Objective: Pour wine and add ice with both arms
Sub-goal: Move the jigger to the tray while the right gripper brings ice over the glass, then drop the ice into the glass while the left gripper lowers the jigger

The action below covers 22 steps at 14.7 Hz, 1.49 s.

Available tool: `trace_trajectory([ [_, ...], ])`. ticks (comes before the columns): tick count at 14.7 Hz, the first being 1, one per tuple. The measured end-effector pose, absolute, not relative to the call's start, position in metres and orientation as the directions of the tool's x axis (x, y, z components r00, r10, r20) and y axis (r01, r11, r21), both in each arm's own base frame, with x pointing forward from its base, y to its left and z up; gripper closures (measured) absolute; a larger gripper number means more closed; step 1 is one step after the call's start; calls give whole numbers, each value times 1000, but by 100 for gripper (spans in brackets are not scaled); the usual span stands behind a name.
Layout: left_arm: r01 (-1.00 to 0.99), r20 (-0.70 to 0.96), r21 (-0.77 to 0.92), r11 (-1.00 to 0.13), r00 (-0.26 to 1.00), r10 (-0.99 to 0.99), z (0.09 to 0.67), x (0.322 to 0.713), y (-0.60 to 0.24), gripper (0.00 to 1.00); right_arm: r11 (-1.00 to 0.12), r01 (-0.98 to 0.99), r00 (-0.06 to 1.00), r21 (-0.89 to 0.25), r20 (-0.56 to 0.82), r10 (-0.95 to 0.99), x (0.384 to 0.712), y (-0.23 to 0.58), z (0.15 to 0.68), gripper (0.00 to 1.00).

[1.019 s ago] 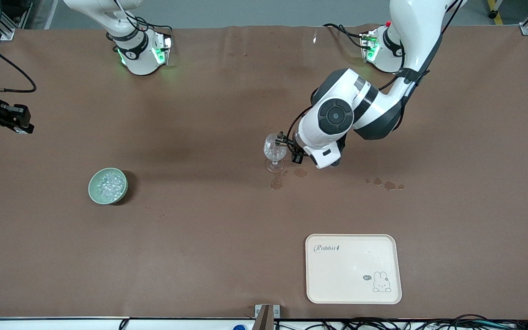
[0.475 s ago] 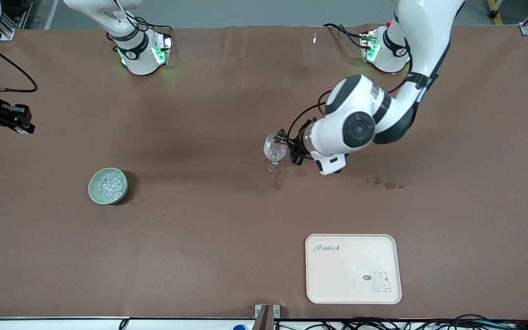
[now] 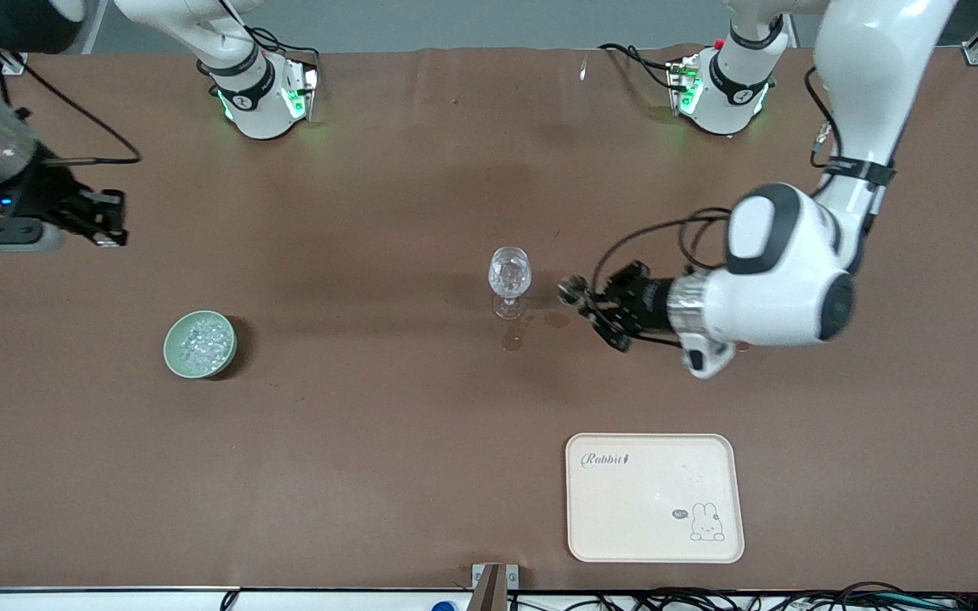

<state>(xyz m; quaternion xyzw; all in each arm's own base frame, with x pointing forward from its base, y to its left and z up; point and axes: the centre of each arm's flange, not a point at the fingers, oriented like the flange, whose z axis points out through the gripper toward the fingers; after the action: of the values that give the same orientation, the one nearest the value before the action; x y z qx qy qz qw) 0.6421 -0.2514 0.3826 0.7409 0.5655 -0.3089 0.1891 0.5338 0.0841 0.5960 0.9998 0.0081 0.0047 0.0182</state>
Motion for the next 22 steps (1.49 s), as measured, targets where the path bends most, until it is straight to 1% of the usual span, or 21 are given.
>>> trace_trajectory([
  [2, 979, -730, -47, -200, 103, 676, 375, 678, -204, 79, -999, -20, 999, 28, 34, -19, 527, 146, 592, 75],
  [4, 997, -793, -39, -72, 13, 609, 362, 712, -154, 79, -998, -64, 997, 24, 39, -63, 512, 222, 577, 75],
  [5, 999, -815, -32, -7, -22, 579, 354, 725, -131, 79, -996, -82, 996, 23, 40, -81, 501, 262, 566, 75],
  [7, 995, -839, 2, 99, -53, 542, 338, 742, -99, 79, -993, -113, 993, 24, 43, -111, 481, 337, 536, 75],
  [8, 988, -844, 17, 151, -67, 532, 331, 749, -91, 79, -992, -120, 992, 24, 45, -119, 477, 365, 523, 75],
  [11, 959, -857, 47, 280, -105, 504, 305, 770, -79, 79, -994, -111, 993, 24, 52, -109, 487, 421, 492, 75],
  [13, 941, -857, 82, 328, -101, 505, 275, 783, -70, 79, -996, -93, 995, -11, 46, -93, 495, 457, 474, 75],
  [17, 904, -848, 129, 407, -112, 518, 223, 797, -63, 79, -998, -59, 997, -36, 53, -61, 474, 528, 421, 75],
  [20, 890, -855, 95, 446, -156, 495, 191, 795, -66, 79, -997, -46, 996, -60, 76, -51, 465, 553, 393, 75],
  [22, 877, -879, 59, 477, -181, 441, 177, 793, -68, 79, -997, -45, 996, -60, 78, -50, 464, 557, 389, 75],
])
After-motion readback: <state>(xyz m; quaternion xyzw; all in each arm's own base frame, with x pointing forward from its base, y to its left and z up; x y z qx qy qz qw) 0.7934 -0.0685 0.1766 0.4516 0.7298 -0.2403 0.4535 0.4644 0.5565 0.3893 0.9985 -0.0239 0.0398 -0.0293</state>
